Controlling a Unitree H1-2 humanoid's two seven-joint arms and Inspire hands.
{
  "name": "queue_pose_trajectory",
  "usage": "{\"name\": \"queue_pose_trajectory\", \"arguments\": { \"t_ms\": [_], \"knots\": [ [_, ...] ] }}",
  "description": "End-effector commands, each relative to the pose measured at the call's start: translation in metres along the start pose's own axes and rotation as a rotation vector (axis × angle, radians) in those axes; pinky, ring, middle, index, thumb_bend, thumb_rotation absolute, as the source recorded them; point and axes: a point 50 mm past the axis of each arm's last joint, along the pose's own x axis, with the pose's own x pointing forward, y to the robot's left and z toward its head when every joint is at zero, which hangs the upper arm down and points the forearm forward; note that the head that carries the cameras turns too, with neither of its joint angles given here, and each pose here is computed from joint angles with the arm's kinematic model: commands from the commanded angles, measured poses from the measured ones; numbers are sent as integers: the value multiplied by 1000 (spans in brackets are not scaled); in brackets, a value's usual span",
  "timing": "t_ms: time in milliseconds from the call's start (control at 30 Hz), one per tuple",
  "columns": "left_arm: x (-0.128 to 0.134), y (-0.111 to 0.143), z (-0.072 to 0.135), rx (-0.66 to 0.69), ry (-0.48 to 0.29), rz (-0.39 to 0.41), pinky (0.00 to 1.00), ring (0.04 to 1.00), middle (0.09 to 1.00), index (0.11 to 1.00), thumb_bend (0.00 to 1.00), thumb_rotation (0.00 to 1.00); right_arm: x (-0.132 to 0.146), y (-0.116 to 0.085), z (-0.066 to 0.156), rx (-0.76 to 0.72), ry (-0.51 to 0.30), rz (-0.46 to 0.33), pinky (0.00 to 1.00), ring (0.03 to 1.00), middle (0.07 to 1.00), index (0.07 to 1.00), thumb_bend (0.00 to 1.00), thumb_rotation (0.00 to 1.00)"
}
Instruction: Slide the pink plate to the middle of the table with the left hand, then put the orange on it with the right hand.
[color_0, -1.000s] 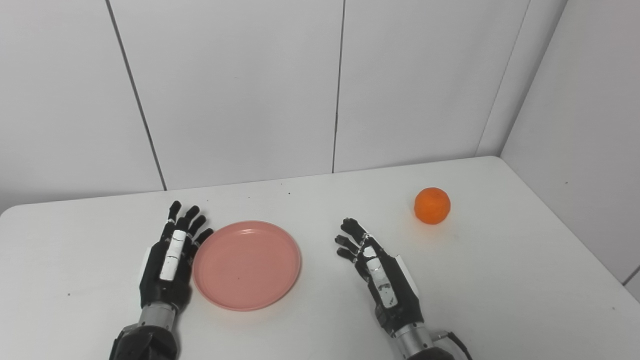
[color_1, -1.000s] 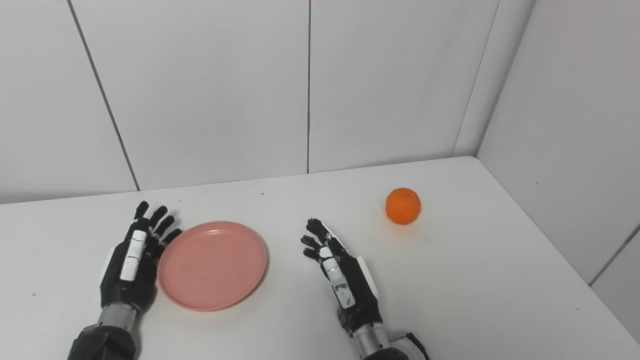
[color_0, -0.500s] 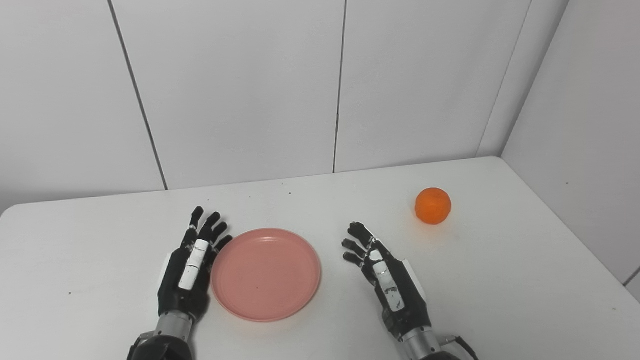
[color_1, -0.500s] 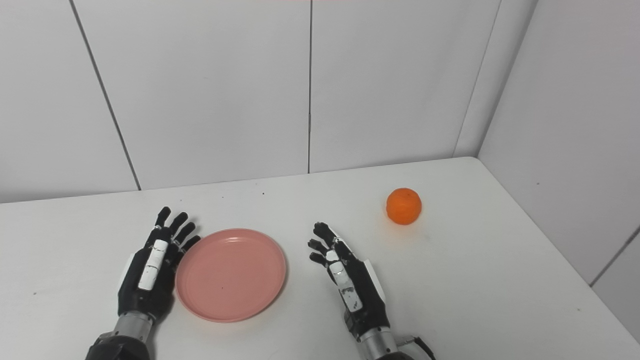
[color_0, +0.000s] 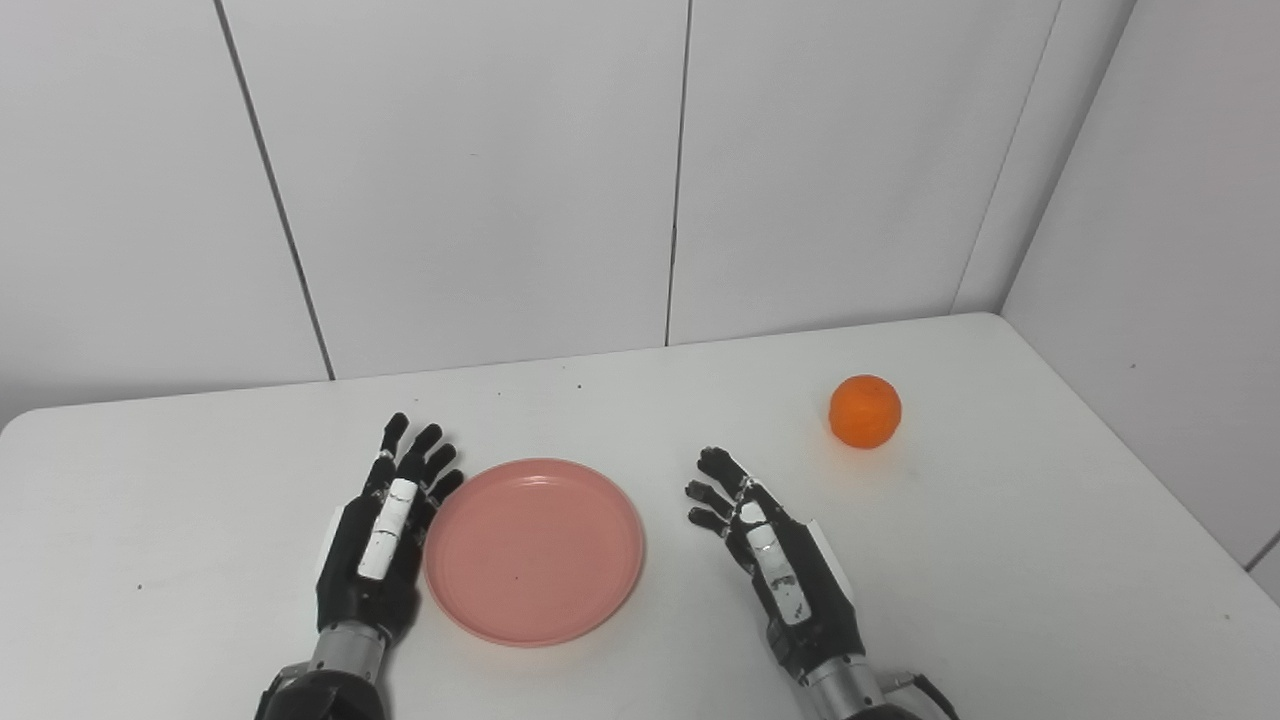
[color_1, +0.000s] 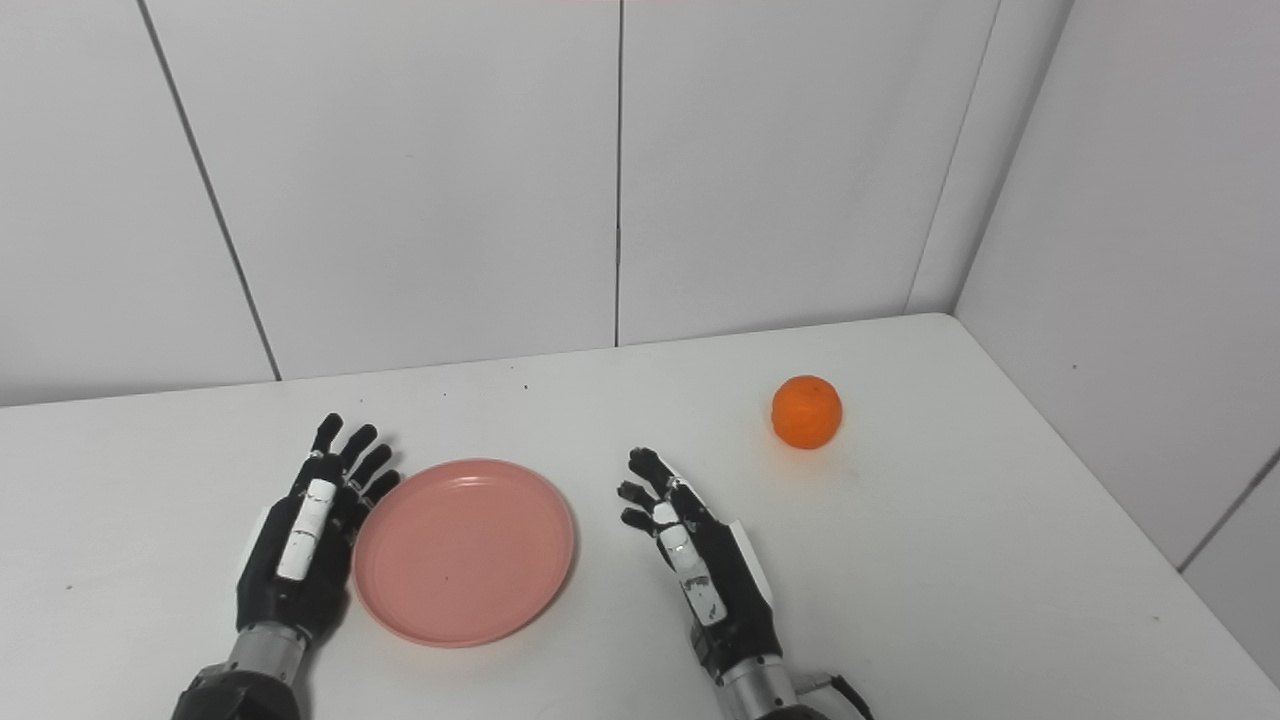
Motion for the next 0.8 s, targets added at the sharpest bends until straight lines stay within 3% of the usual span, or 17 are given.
{"name": "queue_pose_trajectory", "arguments": {
  "t_ms": [0, 100, 233, 467, 567, 767],
  "knots": [
    [-9, 5, -21, -6, 83, 36, 900, 922, 934, 997, 857, 609, -30, -16, -26, -56, 88, -28, 843, 858, 916, 880, 852, 889],
    [-10, 6, -23, -9, 89, 41, 890, 925, 943, 1000, 856, 606, -33, -19, -19, -260, 14, 7, 815, 846, 893, 876, 827, 925],
    [-10, 7, -23, -21, 92, 55, 903, 929, 938, 1000, 858, 602, -36, -21, -4, -375, -56, 7, 799, 846, 891, 856, 840, 887],
    [-7, 15, -20, -19, 79, 62, 877, 937, 931, 999, 845, 607, -29, -28, 35, -596, -183, -50, 824, 860, 872, 840, 768, 916],
    [-6, 18, -20, -27, 76, 61, 859, 933, 923, 1000, 857, 602, -24, -31, 50, -681, -236, -73, 740, 801, 814, 811, 755, 936],
    [-7, 17, -23, -38, 87, 71, 849, 928, 923, 997, 835, 589, -14, -36, 79, -866, -302, -109, 710, 784, 812, 810, 778, 983]
  ]
}}
